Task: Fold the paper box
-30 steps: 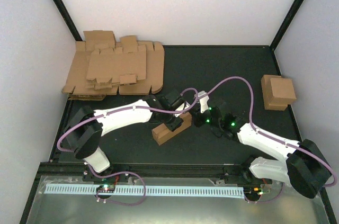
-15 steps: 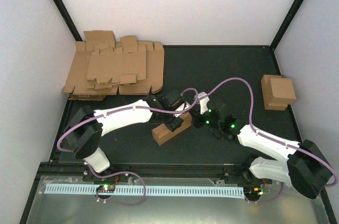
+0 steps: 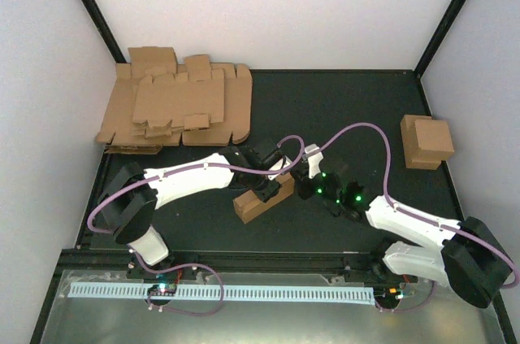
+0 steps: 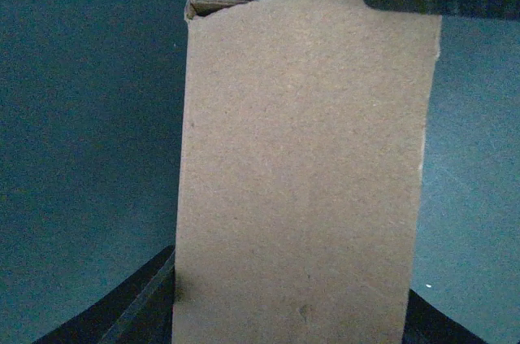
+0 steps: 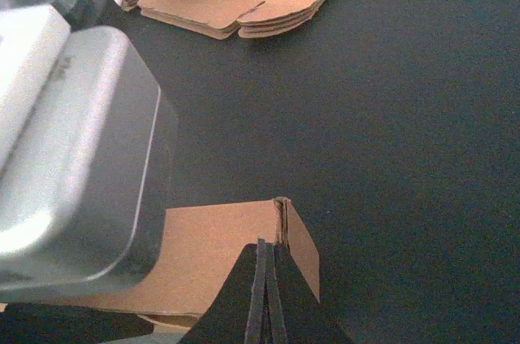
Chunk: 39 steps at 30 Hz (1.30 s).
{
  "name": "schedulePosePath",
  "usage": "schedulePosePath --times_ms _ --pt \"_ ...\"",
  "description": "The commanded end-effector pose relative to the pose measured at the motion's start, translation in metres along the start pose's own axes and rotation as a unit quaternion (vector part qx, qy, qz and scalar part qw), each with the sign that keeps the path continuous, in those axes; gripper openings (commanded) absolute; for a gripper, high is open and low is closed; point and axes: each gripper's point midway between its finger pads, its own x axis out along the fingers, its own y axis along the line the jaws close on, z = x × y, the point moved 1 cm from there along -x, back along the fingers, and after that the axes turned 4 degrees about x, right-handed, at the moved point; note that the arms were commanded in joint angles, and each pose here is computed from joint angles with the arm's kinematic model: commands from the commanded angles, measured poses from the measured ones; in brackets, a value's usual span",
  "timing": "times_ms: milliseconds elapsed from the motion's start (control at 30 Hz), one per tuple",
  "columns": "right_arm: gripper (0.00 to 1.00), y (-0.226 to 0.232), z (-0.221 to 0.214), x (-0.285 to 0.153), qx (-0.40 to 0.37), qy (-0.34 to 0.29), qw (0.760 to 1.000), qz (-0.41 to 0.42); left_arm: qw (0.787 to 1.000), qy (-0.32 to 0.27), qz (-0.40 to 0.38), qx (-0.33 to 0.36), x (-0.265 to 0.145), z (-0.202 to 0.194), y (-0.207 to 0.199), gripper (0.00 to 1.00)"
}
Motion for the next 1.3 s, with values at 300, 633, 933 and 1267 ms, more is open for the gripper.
schedulePosePath --times_ms 300,633,933,1267 --pt "0.02 -0.015 -0.06 0.001 0.025 0.049 0.998 -0.01 1.0 -0.007 -0.001 -0.014 0.003 0.006 0.001 0.44" --pt "0.02 -0.008 -0.058 0.003 0.052 0.041 0.998 0.009 0.999 -0.023 -0.022 -0.004 -0.004 0.01 -0.007 0.72" --pt "0.24 0.015 -0.022 -0.005 0.091 0.021 0.995 0.044 1.0 -0.013 -0.019 -0.002 0.003 0.008 -0.007 0.68" --pt "0.18 0.01 -0.016 -0.017 0.098 0.009 0.995 0.027 1.0 -0.011 -0.017 0.005 0.004 0.005 -0.007 0.62"
